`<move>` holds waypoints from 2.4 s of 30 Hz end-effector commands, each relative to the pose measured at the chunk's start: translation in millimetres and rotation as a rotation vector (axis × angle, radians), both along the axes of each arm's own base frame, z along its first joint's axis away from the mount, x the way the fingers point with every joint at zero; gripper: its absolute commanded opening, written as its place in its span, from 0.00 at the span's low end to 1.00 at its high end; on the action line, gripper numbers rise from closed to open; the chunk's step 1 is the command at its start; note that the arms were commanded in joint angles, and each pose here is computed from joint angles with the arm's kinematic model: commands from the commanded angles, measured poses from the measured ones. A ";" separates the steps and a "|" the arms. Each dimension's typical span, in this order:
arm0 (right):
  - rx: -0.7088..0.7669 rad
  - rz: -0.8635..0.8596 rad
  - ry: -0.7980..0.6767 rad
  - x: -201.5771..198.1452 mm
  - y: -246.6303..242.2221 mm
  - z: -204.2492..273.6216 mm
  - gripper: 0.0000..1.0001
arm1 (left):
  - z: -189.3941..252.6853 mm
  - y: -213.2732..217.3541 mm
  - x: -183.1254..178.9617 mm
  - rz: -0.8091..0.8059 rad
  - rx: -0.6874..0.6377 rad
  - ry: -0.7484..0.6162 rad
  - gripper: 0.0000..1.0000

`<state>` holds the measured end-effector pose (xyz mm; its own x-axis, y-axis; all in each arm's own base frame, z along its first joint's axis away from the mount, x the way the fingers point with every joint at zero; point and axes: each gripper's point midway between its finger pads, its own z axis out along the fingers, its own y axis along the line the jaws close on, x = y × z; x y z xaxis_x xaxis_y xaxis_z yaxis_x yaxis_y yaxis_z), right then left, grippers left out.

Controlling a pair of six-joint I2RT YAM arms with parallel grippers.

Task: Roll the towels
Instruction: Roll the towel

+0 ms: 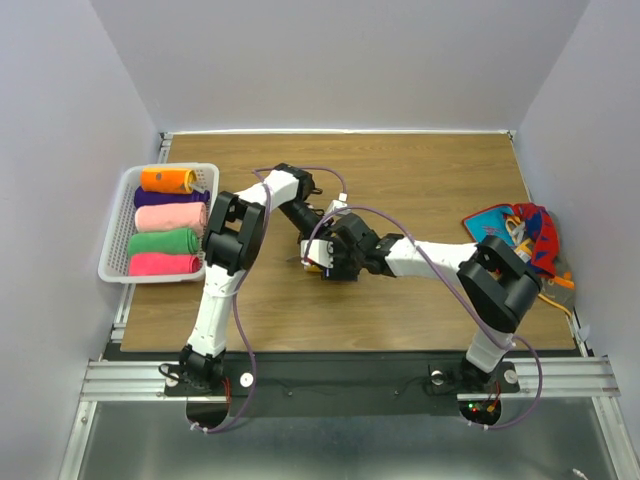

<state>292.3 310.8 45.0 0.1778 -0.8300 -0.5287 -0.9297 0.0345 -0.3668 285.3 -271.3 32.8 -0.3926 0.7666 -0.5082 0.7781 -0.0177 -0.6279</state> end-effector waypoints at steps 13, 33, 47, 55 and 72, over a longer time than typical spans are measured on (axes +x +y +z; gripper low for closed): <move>-0.045 0.065 0.173 -41.6 -14.3 -25.2 0.01 | 18.4 48.8 51.7 0.067 0.067 -0.342 0.73; -0.055 -0.033 0.610 -62.5 1.5 -13.9 0.02 | 131.3 159.2 47.0 0.563 -0.039 -0.935 0.90; 0.027 -0.122 1.177 -70.5 1.7 -20.1 0.04 | 97.0 107.2 -39.9 0.151 -0.011 -1.297 0.97; 0.021 -0.150 1.372 -70.8 -3.1 -25.0 0.06 | 87.1 46.2 -46.4 0.019 -0.080 -1.292 0.98; 0.031 -0.144 1.377 -66.3 -3.4 -28.2 0.08 | 33.8 4.5 -38.8 -0.121 -0.022 -1.202 0.90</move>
